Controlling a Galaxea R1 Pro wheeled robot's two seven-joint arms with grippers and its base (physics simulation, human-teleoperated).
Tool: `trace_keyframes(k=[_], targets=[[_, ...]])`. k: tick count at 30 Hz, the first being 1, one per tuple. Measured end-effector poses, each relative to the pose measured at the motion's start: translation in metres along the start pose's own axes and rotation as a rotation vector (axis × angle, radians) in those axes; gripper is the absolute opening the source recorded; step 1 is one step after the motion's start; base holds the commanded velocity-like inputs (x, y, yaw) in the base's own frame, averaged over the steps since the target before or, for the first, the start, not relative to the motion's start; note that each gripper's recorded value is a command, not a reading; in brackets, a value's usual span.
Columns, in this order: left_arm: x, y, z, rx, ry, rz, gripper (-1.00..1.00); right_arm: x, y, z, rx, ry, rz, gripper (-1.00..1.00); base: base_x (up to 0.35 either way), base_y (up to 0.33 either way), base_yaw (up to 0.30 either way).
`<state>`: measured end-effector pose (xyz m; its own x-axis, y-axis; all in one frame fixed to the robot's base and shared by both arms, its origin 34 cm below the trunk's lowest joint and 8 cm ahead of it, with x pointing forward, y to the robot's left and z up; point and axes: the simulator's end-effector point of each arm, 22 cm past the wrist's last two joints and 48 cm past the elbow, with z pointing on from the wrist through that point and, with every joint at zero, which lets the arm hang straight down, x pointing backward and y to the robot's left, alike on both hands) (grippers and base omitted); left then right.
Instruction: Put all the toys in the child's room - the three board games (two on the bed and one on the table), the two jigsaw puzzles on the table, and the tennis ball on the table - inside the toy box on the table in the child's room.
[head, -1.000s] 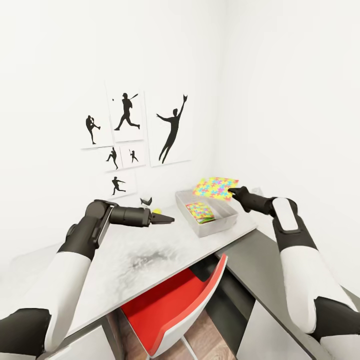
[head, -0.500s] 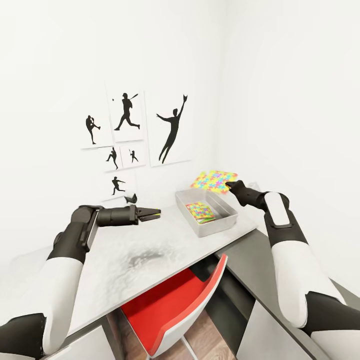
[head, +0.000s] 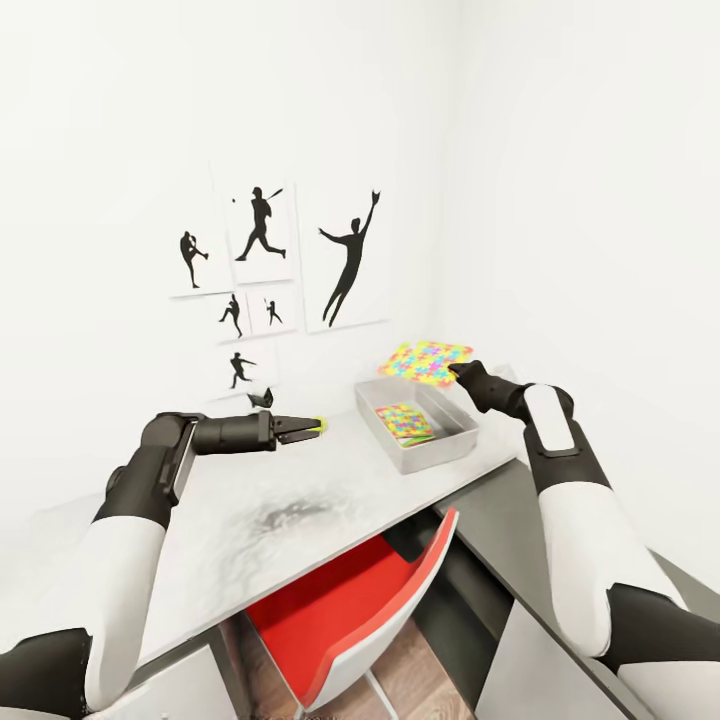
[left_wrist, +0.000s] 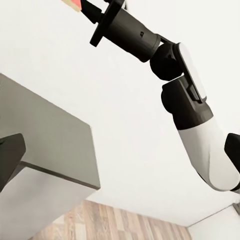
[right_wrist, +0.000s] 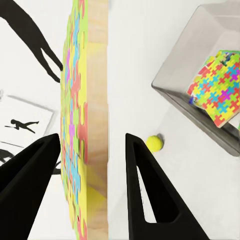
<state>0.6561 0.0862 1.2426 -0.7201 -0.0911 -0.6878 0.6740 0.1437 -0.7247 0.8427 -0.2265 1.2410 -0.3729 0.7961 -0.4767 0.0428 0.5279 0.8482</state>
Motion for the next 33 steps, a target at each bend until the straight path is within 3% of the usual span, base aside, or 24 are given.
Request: trace_keyframes(k=[13,19,21,28,33], targets=[[-0.001,-0.004,-0.004,0.001,-0.015,0.002,1.0,0.004,0.002,0.0,0.042,-0.015,0.01,-1.0,-0.015,0.0,0.244],[-0.002,-0.005,-0.005,0.001,-0.019,0.004,1.0,0.004,-0.025,-0.001,0.198,-0.072,0.047,-1.0,0.0,0.0,0.092],[-0.002,-0.005,-0.005,0.001,-0.021,0.004,1.0,0.01,-0.023,0.0,0.211,-0.069,0.035,-1.0,0.0,0.0,0.012],[-0.003,-0.005,-0.006,0.0,-0.023,0.006,1.0,0.026,0.001,0.009,0.23,-0.105,-0.093,-1.0,0.0,0.0,0.003],[-0.003,-0.004,-0.006,0.0,-0.023,0.006,1.0,0.01,0.0,0.005,0.263,-0.219,-0.069,-1.0,0.0,0.0,0.0]])
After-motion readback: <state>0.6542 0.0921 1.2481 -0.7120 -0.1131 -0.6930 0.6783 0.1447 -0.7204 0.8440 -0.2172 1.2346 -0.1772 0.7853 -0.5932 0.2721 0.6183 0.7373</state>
